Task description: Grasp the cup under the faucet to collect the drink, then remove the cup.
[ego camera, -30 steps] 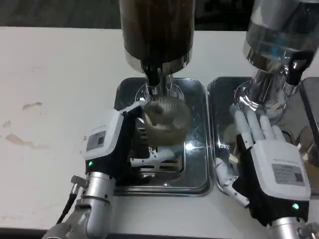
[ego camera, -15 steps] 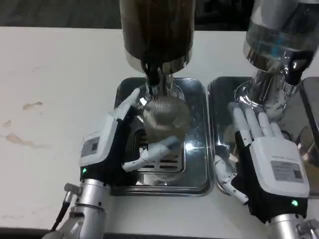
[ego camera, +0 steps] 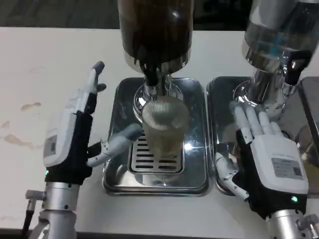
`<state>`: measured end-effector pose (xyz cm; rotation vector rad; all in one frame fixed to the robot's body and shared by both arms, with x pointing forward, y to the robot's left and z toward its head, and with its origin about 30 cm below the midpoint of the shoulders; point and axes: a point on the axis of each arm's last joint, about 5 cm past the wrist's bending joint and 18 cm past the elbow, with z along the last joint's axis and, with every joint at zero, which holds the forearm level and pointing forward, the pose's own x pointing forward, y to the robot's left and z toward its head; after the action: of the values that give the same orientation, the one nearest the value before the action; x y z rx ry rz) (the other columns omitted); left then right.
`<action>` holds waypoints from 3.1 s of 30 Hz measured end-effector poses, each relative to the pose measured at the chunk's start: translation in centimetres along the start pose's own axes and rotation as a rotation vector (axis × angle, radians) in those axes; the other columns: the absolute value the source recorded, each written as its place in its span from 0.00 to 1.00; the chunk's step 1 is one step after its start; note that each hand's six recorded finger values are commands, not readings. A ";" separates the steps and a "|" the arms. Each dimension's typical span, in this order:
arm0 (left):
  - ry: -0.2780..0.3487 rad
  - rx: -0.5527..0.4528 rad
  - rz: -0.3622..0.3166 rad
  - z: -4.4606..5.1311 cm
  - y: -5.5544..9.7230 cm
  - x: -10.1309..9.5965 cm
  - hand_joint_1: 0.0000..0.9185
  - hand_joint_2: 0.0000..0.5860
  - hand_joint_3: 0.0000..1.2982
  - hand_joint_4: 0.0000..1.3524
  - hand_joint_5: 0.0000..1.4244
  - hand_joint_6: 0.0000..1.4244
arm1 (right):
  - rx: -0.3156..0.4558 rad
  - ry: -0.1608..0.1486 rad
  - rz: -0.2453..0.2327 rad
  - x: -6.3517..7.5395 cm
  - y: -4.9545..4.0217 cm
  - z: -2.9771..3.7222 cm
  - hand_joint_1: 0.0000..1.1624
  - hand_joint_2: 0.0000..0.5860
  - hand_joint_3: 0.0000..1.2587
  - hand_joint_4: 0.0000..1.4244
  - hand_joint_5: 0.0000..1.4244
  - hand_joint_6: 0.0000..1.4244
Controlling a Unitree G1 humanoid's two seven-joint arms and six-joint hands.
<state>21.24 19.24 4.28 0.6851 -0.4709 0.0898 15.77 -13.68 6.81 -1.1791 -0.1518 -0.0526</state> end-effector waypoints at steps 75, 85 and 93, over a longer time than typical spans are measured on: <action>-0.292 -0.492 -0.701 7.25 6.2 9.6 0.00 0.05 0.00 0.00 0.00 0.00 | 0.026 -0.006 -0.015 0.0 0.28 0.37 0.15 0.87 0.01 0.00 0.00 0.03; -0.301 -0.437 -0.705 7.49 6.2 9.6 0.00 0.05 0.00 0.00 0.00 0.00 | 0.374 -0.036 0.045 0.8 -0.46 -0.42 0.32 0.60 0.00 0.00 0.00 0.05; -0.305 -0.419 -0.702 7.61 6.1 9.6 0.00 0.05 0.00 0.00 0.00 0.00 | 0.500 -0.059 0.117 1.5 -0.56 -0.65 0.44 0.44 0.00 0.00 0.00 0.00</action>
<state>25.41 18.53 17.30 0.4180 -0.4968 -0.7649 17.22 -14.44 7.29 -0.6886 -0.1375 0.1183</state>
